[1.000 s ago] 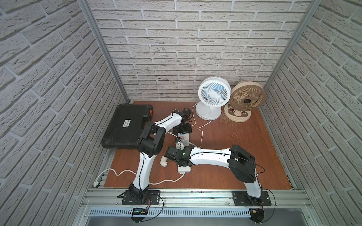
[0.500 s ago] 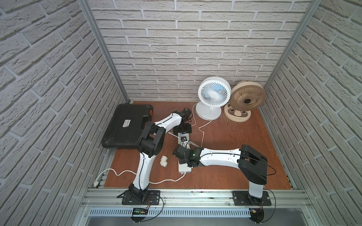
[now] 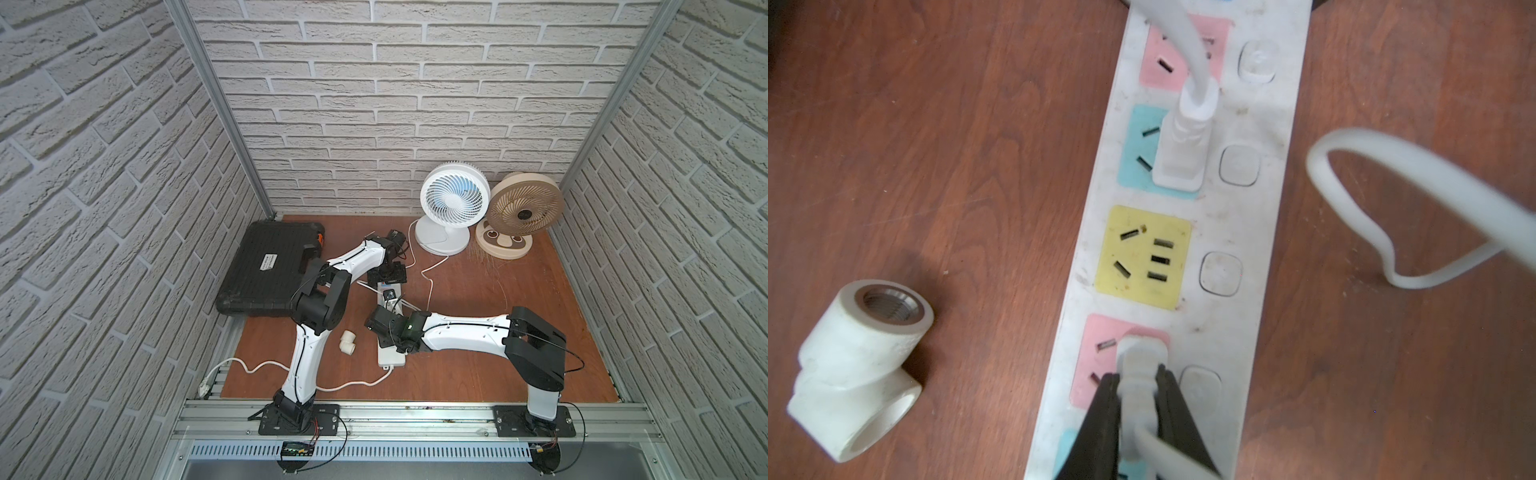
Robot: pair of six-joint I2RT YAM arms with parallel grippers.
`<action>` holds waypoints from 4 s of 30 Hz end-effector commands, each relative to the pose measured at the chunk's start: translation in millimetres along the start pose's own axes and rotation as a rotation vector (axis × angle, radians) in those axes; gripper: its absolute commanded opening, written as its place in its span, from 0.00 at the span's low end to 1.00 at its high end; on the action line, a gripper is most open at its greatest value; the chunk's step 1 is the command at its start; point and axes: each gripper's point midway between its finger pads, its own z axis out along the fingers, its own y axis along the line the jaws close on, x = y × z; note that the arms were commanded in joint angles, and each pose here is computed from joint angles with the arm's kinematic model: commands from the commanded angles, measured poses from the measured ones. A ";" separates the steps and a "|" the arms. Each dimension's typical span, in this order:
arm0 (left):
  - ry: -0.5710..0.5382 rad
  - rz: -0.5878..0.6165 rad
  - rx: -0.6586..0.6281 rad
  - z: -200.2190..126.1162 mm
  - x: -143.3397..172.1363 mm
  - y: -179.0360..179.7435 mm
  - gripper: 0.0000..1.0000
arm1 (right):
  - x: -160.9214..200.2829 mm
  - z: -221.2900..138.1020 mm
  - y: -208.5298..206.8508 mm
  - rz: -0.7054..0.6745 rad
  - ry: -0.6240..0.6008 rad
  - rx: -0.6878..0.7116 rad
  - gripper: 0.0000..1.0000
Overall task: Unplug the desk fan from the power strip
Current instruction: Remove the plug from the socket.
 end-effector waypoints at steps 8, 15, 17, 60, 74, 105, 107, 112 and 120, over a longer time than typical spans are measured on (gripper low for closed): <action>0.165 -0.019 -0.145 38.6 40.3 43.0 0.00 | -15.2 -12.3 5.9 -0.037 -0.052 0.097 0.03; 0.162 -0.018 -0.147 36.8 39.6 43.8 0.00 | -15.0 -13.9 4.3 -0.031 -0.062 0.083 0.03; 0.162 -0.018 -0.148 37.0 39.6 44.0 0.00 | -15.0 -14.8 5.4 -0.022 -0.066 0.060 0.03; 0.160 -0.014 -0.141 34.3 39.8 41.2 0.00 | -19.7 -7.7 1.0 -0.081 -0.055 0.171 0.03; 0.156 -0.014 -0.130 33.1 40.9 40.6 0.00 | -7.5 -7.9 -2.8 0.111 -0.015 -0.083 0.03; 0.169 -0.015 -0.120 37.5 43.0 38.4 0.00 | -14.8 -0.5 4.5 -0.131 -0.004 0.195 0.03; 0.168 -0.015 -0.122 36.9 42.7 38.5 0.00 | -14.1 -0.8 5.1 -0.126 -0.005 0.184 0.03; 0.167 -0.012 -0.122 36.0 42.1 38.2 0.00 | -9.9 -0.8 8.3 -0.102 0.005 0.126 0.03; 0.163 -0.010 -0.121 34.0 41.9 38.3 0.00 | -6.8 -6.6 6.1 0.048 0.013 -0.077 0.03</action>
